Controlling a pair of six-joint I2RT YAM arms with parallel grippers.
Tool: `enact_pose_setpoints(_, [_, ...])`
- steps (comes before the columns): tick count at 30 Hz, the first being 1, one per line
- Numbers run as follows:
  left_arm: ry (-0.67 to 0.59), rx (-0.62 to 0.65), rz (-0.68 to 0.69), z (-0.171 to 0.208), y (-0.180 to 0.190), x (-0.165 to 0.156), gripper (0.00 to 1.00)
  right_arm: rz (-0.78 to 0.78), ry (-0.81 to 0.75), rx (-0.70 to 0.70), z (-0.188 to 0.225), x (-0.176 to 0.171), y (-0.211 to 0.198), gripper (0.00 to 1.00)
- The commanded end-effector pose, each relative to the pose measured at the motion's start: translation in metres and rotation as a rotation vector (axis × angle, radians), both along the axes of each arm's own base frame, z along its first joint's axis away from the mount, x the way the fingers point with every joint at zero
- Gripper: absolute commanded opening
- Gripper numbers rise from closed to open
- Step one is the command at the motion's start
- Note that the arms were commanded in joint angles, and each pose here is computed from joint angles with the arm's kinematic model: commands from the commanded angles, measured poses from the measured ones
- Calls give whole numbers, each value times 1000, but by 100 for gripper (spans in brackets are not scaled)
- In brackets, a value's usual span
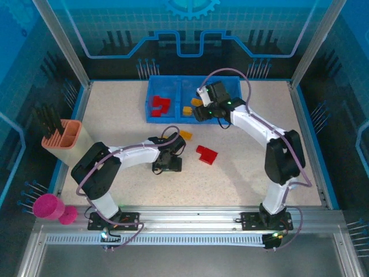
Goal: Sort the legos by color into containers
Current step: Pick up the lego from the middle-left of the table, then place the lego in the container.
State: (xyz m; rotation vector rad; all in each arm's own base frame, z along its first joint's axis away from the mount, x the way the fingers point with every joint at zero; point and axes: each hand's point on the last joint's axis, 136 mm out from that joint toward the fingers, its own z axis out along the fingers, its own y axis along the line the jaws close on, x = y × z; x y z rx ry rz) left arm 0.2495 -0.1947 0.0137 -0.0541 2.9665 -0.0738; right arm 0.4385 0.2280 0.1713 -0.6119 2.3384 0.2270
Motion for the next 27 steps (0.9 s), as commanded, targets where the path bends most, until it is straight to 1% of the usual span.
enact_pose_setpoints(1, [27, 28, 19, -6, 0, -4, 69, -71, -82, 50, 34, -10, -24, 64])
enact_pose_setpoints(4, [34, 26, 17, -9, -2, -4, 57, -122, -67, 59, 34, -27, -44, 66])
enact_pose_setpoints(6, [33, -5, -22, -8, -11, -1, 48, -146, -54, 57, 30, -41, -56, 68])
enact_pose_setpoints(7, [29, -13, -40, -6, -15, 1, 46, -161, -45, 50, 27, -47, -62, 69])
enact_pose_setpoints(10, [-2, -12, -120, 13, -27, 17, 45, -200, -7, 10, 15, -71, -79, 71])
enact_pose_setpoints(13, [-57, -35, -204, 45, -46, 38, 44, -246, 29, 3, 5, -98, -96, 72])
enact_pose_setpoints(16, [-156, -81, -284, 86, -74, 69, 44, -287, 53, 47, -7, -125, -106, 67])
enact_pose_setpoints(18, [-235, -98, -338, 112, -94, 95, 44, -319, 66, 84, -9, -138, -111, 65])
enact_pose_setpoints(20, [-298, -106, -381, 131, -113, 119, 44, -354, 103, 84, -21, -156, -120, 66])
enact_pose_setpoints(24, [-429, -106, -451, 160, -146, 166, 44, -431, 138, 93, -26, -181, -137, 78])
enact_pose_setpoints(27, [-497, -120, -480, 168, -172, 195, 43, -452, 175, 100, -34, -197, -142, 86])
